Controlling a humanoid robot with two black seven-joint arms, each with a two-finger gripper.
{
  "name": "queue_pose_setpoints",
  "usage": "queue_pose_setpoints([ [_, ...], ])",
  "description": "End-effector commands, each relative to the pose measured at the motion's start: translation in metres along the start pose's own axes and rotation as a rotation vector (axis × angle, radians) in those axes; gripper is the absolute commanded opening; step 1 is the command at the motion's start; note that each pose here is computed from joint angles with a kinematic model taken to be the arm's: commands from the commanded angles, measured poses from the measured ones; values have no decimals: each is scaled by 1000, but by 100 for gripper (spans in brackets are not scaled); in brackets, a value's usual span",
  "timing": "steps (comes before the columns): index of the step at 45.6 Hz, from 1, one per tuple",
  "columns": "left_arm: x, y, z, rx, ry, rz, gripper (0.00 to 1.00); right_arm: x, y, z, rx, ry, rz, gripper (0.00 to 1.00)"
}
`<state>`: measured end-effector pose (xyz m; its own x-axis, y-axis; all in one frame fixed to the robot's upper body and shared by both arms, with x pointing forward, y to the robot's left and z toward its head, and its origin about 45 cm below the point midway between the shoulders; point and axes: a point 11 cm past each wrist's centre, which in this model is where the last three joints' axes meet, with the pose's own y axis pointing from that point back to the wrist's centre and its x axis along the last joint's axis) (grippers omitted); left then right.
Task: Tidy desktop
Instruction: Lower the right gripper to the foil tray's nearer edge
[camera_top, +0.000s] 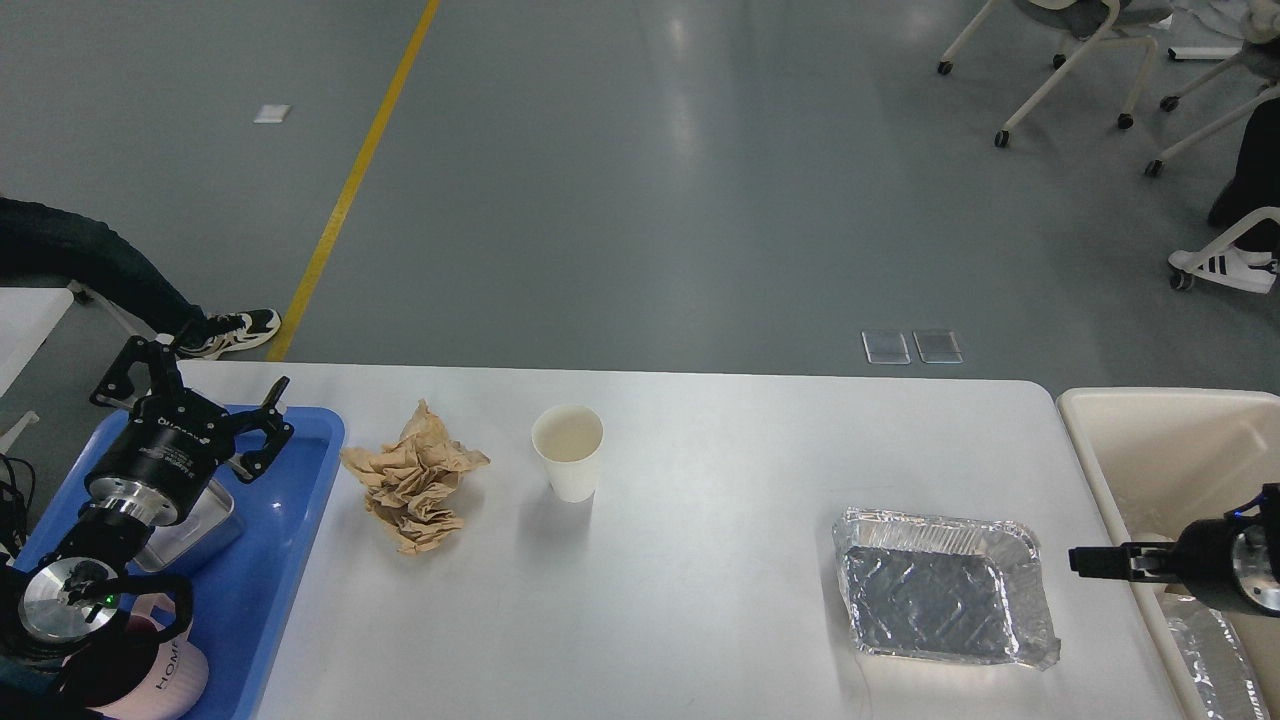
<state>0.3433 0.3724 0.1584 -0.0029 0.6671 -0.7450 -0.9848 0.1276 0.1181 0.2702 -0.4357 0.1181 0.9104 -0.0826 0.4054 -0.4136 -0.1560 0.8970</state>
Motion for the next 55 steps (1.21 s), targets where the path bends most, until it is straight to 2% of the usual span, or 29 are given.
queue_pose_setpoints([
  [1,0,0,0,1,-1,2,97,-4,-7,-8,21,-13,-10,100],
  [19,1,1,-1,4,-1,3,97,-27,-30,-19,50,-50,-50,100],
  [23,1,1,-1,4,-1,6,97,-30,-33,-22,57,-51,-50,97],
  [29,1,1,0,3,-2,6,97,-38,-39,-28,76,-51,-63,77],
  [36,3,2,2,9,-9,10,97,-43,-45,-34,85,-51,-71,69],
  [39,4,3,3,10,-15,14,97,-44,-48,-32,78,-53,-61,62],
  [41,5,3,4,10,-15,14,97,-45,-51,-31,73,-55,-55,53],
  [43,5,3,4,10,-15,15,97,-45,-53,-33,76,-53,-53,50],
  [44,5,3,3,11,-15,16,97,-46,-53,-36,85,-53,-56,43],
  [46,5,3,4,11,-16,16,97,-47,-53,-37,91,-54,-58,21],
  [50,5,3,3,11,-15,17,97,-47,-53,-38,95,-56,-58,4],
  [51,5,3,3,11,-15,17,97,-47,-53,-38,95,-56,-58,0],
  [55,6,3,3,11,-15,19,97,-48,-53,-38,95,-54,-64,0],
])
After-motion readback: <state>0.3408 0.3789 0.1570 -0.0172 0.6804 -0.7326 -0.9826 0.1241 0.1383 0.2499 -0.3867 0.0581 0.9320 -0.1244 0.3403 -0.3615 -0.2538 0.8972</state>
